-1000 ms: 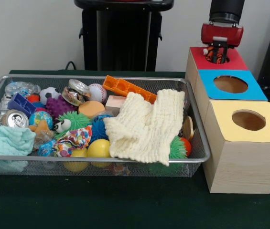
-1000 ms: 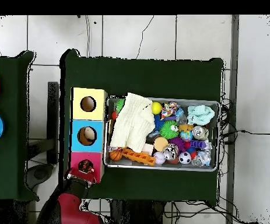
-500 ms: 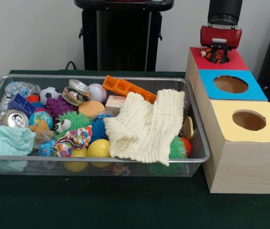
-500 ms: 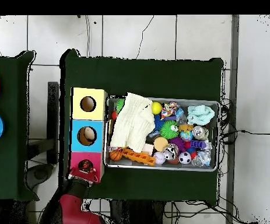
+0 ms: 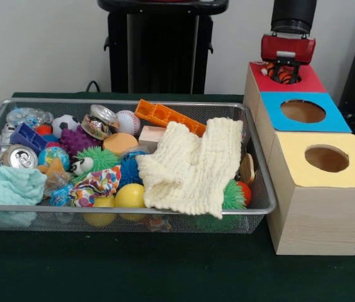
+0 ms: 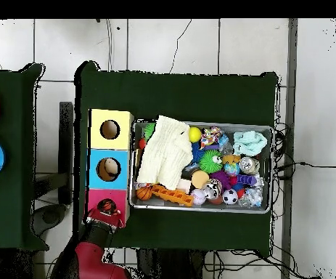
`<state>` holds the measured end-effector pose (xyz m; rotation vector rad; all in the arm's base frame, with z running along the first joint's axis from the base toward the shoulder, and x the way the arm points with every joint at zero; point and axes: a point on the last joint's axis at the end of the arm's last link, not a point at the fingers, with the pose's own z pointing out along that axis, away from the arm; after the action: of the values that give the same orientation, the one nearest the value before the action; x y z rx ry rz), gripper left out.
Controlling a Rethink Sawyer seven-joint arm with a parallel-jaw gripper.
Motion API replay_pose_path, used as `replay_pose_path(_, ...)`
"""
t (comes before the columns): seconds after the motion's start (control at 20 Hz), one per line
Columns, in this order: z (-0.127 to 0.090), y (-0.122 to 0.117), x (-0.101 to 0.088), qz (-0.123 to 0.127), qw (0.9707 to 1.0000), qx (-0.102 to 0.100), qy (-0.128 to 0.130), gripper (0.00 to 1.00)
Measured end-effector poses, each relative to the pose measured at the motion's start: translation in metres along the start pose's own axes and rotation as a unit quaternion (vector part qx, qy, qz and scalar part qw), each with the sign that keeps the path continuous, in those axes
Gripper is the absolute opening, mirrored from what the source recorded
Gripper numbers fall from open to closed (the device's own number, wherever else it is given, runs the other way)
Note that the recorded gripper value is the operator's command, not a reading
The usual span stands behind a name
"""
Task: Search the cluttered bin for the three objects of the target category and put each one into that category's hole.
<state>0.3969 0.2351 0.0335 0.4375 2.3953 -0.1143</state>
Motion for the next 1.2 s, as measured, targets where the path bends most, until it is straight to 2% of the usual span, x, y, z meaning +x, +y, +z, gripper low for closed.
replay_pose_path(0.55,0.0002,-0.0004,-0.0002,-0.001,1.0000,-0.002,0.001,1.00)
replay_pose_path(0.6,0.0009,0.0006,-0.0012,0.000,1.0000,-0.003,-0.001,0.00)
replay_pose_path(1.2,0.0038,0.0003,-0.0005,-0.001,1.0000,-0.005,-0.008,0.00)
